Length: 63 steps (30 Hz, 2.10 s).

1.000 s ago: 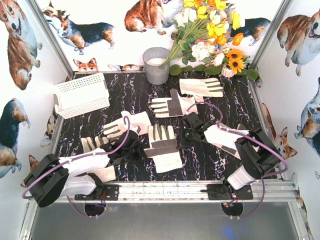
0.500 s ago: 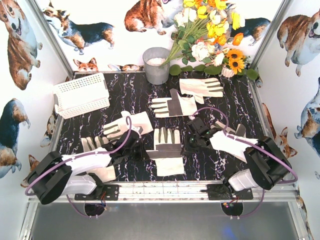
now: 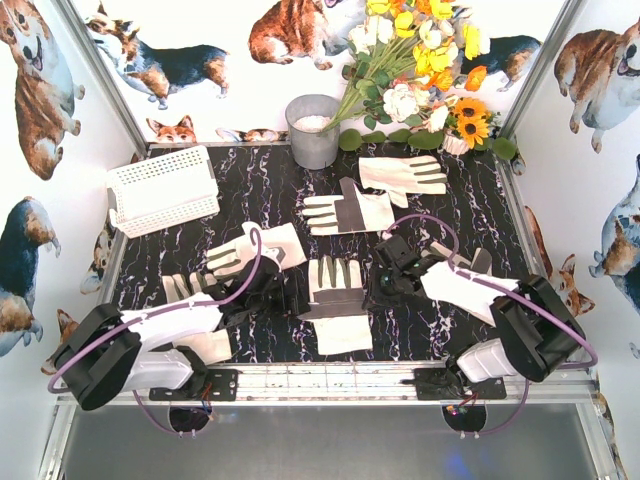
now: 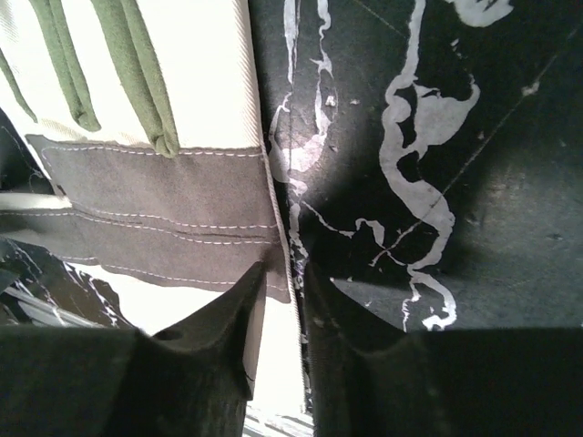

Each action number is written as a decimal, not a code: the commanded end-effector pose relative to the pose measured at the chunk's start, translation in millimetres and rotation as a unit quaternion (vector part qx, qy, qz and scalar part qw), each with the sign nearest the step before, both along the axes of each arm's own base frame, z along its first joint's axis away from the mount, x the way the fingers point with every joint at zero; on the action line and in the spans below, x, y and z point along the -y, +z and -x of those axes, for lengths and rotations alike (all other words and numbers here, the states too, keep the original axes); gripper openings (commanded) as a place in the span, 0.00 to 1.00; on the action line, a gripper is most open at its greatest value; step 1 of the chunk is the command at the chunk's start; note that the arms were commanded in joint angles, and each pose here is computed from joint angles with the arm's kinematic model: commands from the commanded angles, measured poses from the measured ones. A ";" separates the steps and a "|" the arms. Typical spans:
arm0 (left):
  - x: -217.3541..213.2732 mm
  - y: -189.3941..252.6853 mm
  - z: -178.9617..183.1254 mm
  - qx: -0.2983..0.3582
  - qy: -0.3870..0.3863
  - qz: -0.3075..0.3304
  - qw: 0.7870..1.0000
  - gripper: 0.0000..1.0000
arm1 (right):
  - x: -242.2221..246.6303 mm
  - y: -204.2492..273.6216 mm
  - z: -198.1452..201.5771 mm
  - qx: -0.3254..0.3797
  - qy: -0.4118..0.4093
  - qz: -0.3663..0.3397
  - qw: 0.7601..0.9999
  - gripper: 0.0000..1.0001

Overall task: Put the gloves into the storage basket
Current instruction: Place the glove at the center of the board, then move the glove to the center of the board.

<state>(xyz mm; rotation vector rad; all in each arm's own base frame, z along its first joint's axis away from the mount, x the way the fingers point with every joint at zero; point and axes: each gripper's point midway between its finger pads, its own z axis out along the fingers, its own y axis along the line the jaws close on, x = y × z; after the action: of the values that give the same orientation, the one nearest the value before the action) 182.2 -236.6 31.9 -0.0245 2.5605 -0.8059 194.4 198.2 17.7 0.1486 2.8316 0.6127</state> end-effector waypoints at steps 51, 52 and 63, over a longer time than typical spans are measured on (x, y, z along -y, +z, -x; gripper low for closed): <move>-263.3 111.2 -144.8 0.149 0.210 -0.223 0.940 1.00 | 96.3 41.6 -261.4 0.089 -0.130 -0.044 0.987 0.38; -262.6 109.9 -144.9 0.146 0.208 -0.222 0.941 1.00 | 95.3 40.3 -259.7 0.084 -0.129 -0.046 0.987 0.34; -261.0 108.3 -144.7 0.141 0.205 -0.219 0.943 1.00 | 98.1 19.2 -214.6 0.032 -0.145 -0.038 0.988 0.06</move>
<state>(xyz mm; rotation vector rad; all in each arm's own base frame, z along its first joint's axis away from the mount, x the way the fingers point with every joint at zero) 322.9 22.2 131.8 -0.2836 2.3084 -0.0683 420.6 100.5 25.0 0.5300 2.6719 0.6372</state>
